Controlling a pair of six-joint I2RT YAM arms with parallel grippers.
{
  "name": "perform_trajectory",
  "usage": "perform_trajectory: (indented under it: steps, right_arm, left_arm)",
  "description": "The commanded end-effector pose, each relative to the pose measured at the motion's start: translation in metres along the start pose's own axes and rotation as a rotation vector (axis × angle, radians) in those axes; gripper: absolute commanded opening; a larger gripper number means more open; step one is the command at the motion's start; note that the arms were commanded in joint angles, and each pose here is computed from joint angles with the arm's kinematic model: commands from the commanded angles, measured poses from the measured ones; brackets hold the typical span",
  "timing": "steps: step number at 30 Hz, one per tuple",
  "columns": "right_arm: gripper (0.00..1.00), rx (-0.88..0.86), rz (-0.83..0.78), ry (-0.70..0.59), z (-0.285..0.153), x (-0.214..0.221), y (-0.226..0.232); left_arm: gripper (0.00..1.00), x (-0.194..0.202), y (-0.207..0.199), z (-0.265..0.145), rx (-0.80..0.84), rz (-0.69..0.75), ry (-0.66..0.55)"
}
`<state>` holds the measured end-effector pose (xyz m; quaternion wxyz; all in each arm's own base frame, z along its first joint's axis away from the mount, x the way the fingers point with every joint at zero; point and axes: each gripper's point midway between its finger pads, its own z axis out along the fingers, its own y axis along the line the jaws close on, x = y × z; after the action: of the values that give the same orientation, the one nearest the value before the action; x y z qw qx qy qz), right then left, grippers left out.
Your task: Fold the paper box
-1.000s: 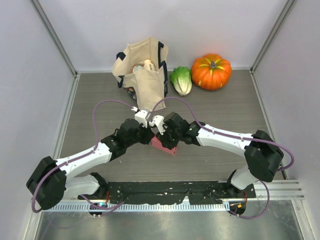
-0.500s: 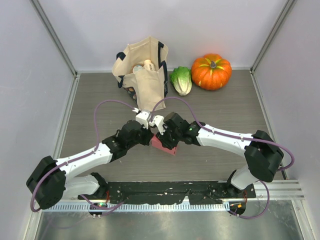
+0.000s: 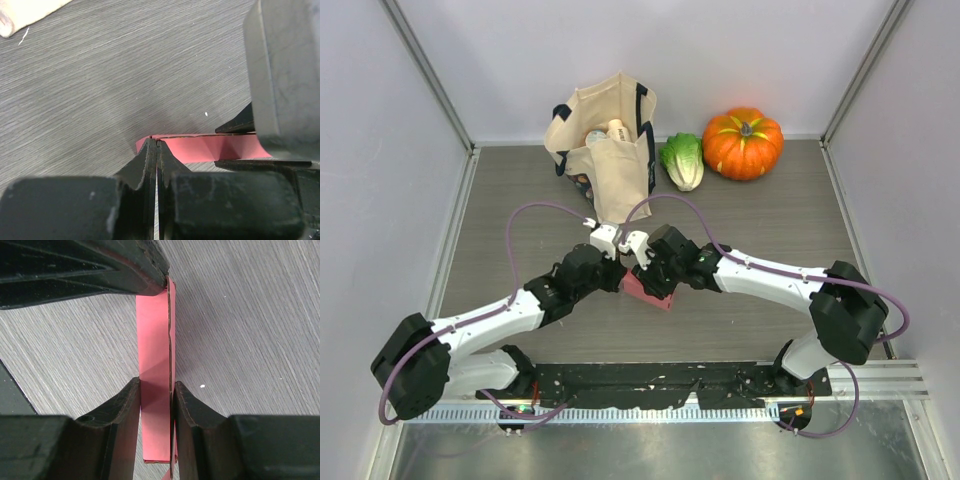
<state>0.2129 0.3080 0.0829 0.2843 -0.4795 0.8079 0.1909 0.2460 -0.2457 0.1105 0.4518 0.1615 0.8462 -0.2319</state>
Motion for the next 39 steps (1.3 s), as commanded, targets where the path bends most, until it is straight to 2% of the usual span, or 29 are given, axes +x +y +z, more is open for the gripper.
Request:
perform_trajectory:
  steps: [1, 4, 6, 7, 9, 10, 11, 19, 22, 24, 27, 30, 35, 39]
  right_arm:
    - [0.22, -0.001, 0.011, -0.033, -0.007, -0.006, 0.002]
    - [0.22, 0.008, 0.019, -0.037, -0.007, -0.006, 0.001]
    - [0.27, 0.012, 0.037, -0.044, -0.007, -0.007, 0.001]
    - [0.33, 0.015, 0.051, -0.044, -0.007, -0.006, 0.001]
    - [0.38, 0.031, 0.072, -0.082, -0.01, -0.014, 0.0]
    - [0.46, 0.036, 0.102, -0.092, -0.012, -0.013, 0.0]
    - [0.5, 0.046, 0.113, -0.125, -0.016, -0.019, -0.001]
    - [0.64, 0.08, 0.299, -0.222, -0.045, -0.037, -0.001]
    - [0.65, 0.145, 0.413, -0.249, -0.064, -0.039, -0.008]
    - [0.65, 0.245, 0.518, -0.204, -0.074, -0.021, -0.019]
    - [0.58, 0.317, 0.623, -0.126, -0.086, 0.005, -0.022]
    - [0.47, 0.316, 0.656, -0.092, -0.091, 0.02, -0.016]
    - [0.45, 0.279, 0.657, -0.158, -0.09, 0.02, -0.013]
    - [0.36, 0.272, 0.642, -0.142, -0.078, 0.018, -0.013]
  left_arm:
    - [0.02, 0.012, 0.005, -0.002, -0.026, 0.006, 0.019]
    - [0.01, 0.014, 0.006, -0.002, -0.032, 0.013, 0.021]
    - [0.0, 0.016, 0.007, -0.002, -0.036, 0.015, 0.021]
    - [0.0, 0.017, 0.007, -0.002, -0.038, 0.013, 0.023]
    - [0.0, 0.017, 0.007, -0.002, -0.039, 0.015, 0.02]
    - [0.0, 0.017, 0.007, -0.003, -0.038, 0.017, 0.019]
    - [0.0, 0.018, 0.008, -0.003, -0.04, 0.018, 0.02]
    - [0.0, 0.019, 0.01, -0.005, -0.045, 0.018, 0.015]
    - [0.0, 0.019, 0.009, -0.005, -0.044, 0.011, 0.016]
    - [0.0, 0.02, 0.009, -0.005, -0.045, 0.012, 0.018]
    - [0.0, 0.018, 0.008, -0.005, -0.044, 0.011, 0.015]
    - [0.0, 0.014, 0.006, -0.005, -0.04, 0.013, 0.014]
    - [0.0, 0.014, 0.007, -0.006, -0.043, 0.016, 0.013]
    - [0.0, 0.013, 0.007, -0.007, -0.045, 0.013, 0.009]
